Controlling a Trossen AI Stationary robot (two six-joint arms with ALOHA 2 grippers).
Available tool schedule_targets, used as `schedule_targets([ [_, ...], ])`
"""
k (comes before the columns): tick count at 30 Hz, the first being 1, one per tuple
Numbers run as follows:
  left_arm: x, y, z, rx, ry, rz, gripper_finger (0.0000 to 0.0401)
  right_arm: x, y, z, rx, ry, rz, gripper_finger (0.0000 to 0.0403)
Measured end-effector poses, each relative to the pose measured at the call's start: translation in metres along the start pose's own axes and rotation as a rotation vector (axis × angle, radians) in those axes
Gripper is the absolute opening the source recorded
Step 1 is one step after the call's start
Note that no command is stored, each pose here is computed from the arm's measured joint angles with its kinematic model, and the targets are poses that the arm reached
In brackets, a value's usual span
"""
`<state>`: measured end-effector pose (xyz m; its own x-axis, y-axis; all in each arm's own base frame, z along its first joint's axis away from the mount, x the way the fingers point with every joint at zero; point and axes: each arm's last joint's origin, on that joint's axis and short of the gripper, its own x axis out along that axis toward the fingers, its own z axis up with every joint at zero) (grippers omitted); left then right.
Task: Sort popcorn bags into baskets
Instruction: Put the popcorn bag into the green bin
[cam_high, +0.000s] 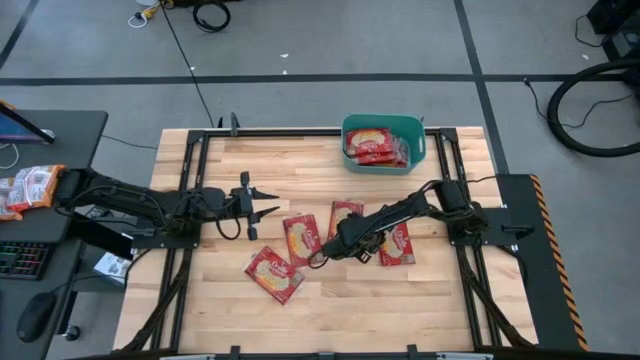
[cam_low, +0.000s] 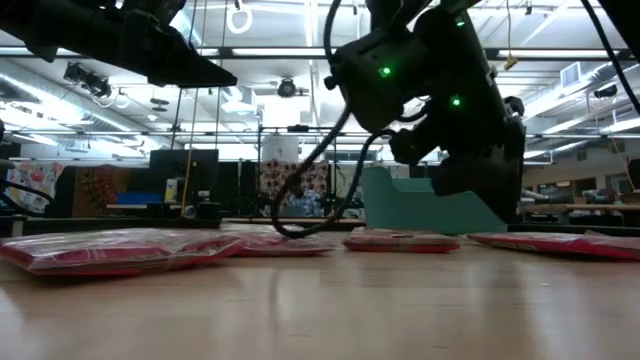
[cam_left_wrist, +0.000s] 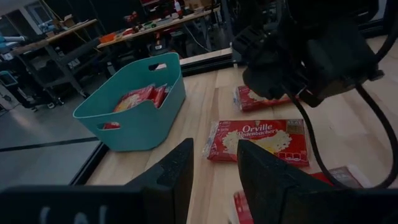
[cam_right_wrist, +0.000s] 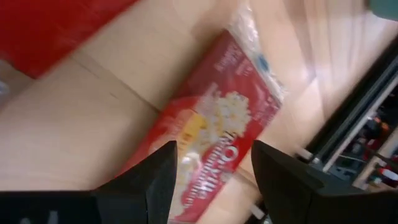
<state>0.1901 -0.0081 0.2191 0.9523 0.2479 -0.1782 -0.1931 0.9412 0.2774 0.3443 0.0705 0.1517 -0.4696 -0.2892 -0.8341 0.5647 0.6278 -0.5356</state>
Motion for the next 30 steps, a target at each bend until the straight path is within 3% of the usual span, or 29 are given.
schedule_targets([
  [12, 0.0, 0.0, -0.001, 0.005, 0.012, -0.003, 0.013, -0.001, 0.016, -0.003, 0.006, -0.083, 0.142, 0.0211],
  [25, 0.0, 0.0, -0.002, 0.006, 0.018, -0.004, 0.013, 0.024, 0.015, -0.014, 0.011, 0.002, 0.097, 0.021],
  [30, 0.0, 0.0, -0.002, 0.007, 0.018, -0.004, 0.013, 0.028, 0.017, -0.016, -0.004, -0.004, 0.102, 0.0181],
])
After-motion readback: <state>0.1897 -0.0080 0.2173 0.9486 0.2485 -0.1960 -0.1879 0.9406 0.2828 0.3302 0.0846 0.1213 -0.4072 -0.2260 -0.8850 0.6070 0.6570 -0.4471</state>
